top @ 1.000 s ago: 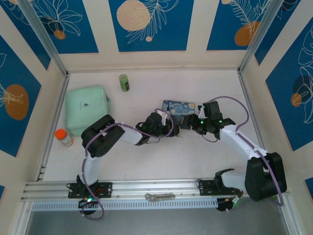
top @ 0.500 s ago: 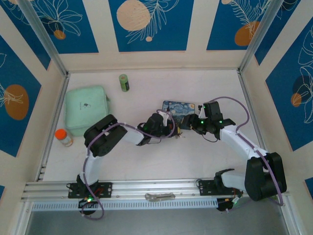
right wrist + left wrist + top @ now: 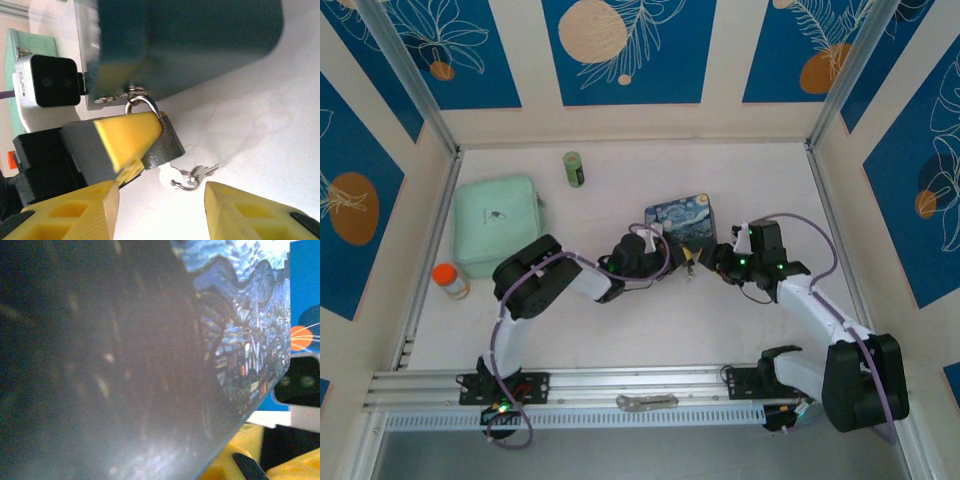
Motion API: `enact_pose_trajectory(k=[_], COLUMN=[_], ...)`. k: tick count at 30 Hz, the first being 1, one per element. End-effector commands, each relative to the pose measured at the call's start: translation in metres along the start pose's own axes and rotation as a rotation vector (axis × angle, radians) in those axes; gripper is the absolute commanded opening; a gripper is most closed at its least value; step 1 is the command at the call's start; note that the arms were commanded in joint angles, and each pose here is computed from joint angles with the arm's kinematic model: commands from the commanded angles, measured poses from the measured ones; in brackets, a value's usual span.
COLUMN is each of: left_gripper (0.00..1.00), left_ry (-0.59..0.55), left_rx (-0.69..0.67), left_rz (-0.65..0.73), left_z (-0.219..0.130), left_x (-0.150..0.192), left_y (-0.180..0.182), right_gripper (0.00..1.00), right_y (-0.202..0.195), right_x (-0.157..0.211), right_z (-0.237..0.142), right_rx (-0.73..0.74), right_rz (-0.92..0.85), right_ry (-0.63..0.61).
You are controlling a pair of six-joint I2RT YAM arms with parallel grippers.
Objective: Unlock the padlock with the key
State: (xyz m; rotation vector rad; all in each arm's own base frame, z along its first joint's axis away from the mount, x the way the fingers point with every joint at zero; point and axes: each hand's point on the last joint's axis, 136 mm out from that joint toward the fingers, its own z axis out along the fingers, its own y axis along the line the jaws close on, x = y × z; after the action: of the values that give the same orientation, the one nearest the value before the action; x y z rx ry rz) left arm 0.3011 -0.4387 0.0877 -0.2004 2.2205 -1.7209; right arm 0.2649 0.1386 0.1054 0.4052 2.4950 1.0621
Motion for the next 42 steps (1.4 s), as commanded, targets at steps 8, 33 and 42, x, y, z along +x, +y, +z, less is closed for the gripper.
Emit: enact_pose_trajectory(k=[8,33,42], left_gripper=[0.0,0.0,0.0], left_ry=[-0.008,0.015,0.017], left_rx=[-0.08,-0.11,-0.096], left_rz=[-0.077,-0.086,-0.096], left_z=[-0.007,-0.008,-0.01], left_x=[-0.006,-0.015,-0.015], left_y=[-0.007,-0.02,-0.023], right_gripper=[0.43,0.37,0.34], right_y=[0.012,0.008,0.008], right_x=[0.004,0.024,0.02], right_z=[-0.008,0.034,0.049], right_rx=[0.22,0.552,0.609], right_rz=[-0.358,-0.779,-0.859], right_ry=[-0.003,0.174,0.158])
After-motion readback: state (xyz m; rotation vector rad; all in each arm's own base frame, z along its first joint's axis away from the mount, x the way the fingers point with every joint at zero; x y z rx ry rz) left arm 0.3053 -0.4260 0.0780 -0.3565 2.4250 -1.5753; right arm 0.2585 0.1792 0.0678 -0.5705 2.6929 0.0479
